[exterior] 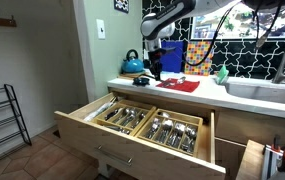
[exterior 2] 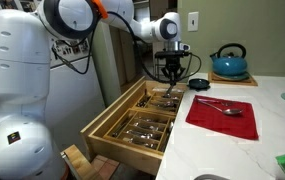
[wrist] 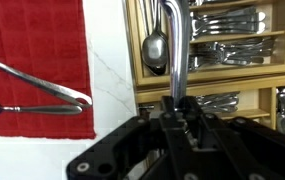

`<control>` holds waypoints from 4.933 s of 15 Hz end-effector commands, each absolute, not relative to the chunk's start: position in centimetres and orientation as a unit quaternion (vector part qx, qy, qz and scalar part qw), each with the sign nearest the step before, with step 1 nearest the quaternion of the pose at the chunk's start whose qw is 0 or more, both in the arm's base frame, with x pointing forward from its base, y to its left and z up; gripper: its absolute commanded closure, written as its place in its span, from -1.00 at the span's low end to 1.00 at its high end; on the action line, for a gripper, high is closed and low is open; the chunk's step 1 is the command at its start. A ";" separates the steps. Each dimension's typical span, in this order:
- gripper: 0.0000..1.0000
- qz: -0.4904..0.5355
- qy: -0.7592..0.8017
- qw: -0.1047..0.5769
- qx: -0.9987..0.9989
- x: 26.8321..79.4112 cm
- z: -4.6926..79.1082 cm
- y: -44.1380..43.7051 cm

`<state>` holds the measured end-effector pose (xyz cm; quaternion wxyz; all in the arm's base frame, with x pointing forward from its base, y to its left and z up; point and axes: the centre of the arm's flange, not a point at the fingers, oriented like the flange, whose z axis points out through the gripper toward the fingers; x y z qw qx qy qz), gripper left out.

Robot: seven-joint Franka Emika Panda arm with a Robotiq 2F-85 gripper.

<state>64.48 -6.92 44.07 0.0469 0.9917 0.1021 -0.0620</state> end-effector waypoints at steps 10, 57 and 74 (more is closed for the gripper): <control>0.91 -0.102 -0.180 -0.076 0.975 64.7 44.9 -22.4; 0.91 -0.110 -0.708 -0.133 0.685 59.5 34.8 -36.9; -0.94 -0.048 -0.671 -0.124 0.730 59.3 38.5 -34.5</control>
